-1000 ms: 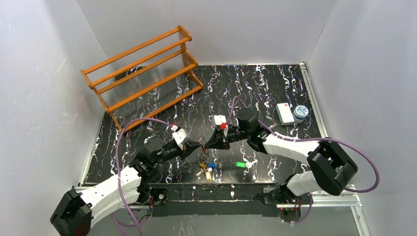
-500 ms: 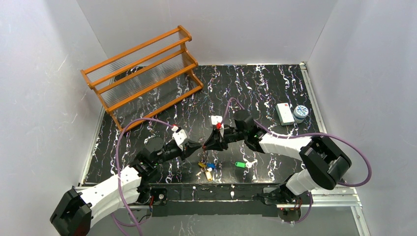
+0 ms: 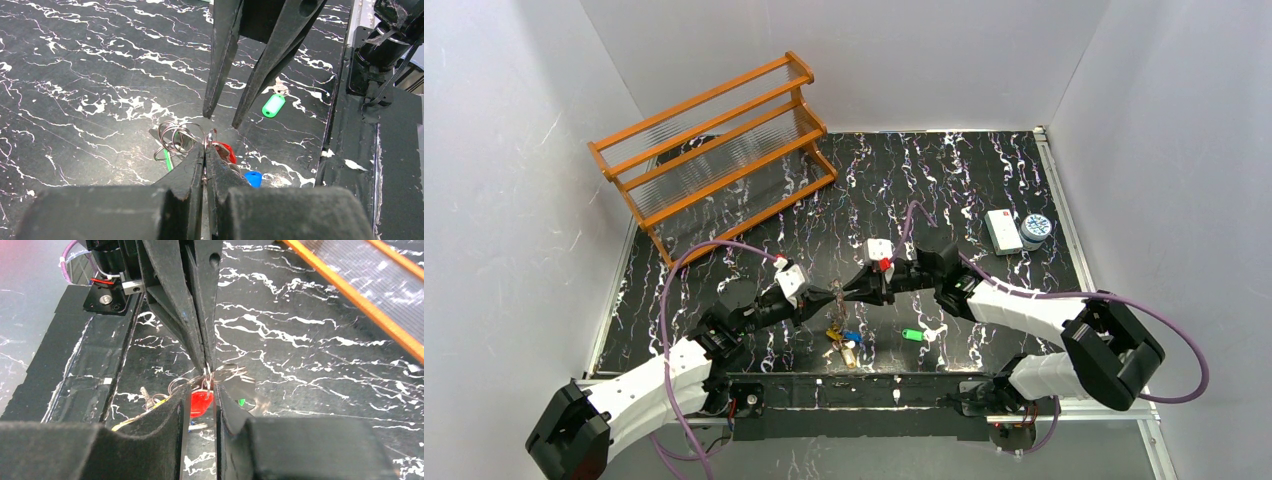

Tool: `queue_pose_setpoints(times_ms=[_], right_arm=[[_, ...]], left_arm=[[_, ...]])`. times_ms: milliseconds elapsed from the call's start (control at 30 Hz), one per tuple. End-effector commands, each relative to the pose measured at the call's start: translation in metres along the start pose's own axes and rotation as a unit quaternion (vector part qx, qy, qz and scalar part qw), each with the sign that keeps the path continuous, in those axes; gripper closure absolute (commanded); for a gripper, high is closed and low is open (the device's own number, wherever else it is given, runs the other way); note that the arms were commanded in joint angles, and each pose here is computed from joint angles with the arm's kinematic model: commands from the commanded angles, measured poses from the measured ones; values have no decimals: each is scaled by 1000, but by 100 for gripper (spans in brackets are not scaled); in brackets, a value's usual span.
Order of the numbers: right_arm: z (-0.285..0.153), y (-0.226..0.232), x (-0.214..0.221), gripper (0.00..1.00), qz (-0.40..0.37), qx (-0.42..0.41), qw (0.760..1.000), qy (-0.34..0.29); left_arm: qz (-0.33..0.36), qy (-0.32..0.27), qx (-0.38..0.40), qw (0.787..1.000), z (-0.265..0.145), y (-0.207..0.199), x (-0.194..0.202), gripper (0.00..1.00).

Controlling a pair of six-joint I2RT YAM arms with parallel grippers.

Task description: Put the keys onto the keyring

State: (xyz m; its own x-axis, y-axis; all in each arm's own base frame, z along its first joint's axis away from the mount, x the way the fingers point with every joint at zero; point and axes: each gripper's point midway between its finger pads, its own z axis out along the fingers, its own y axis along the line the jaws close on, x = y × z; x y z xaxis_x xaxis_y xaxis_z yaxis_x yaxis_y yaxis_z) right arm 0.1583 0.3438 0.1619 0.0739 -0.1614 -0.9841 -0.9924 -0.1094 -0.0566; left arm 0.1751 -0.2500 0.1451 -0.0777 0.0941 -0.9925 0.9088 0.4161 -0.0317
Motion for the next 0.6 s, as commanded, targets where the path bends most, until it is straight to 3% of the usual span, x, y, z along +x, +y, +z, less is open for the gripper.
queue_pose_setpoints(times_ms=[0,233,567], right_arm=[[0,-5,-17,66,-47,11,999,-25],[5,-1,-12,66,-38,-14,999,-23],[7,-4,1,77,-18,-6,1000,-7]], left_arm=[[18,-20,18,999,1,-6,-10,100],[19,-22,14,999,1,-5,-12,100],[20,-26,13,999,1,-5,-15,100]])
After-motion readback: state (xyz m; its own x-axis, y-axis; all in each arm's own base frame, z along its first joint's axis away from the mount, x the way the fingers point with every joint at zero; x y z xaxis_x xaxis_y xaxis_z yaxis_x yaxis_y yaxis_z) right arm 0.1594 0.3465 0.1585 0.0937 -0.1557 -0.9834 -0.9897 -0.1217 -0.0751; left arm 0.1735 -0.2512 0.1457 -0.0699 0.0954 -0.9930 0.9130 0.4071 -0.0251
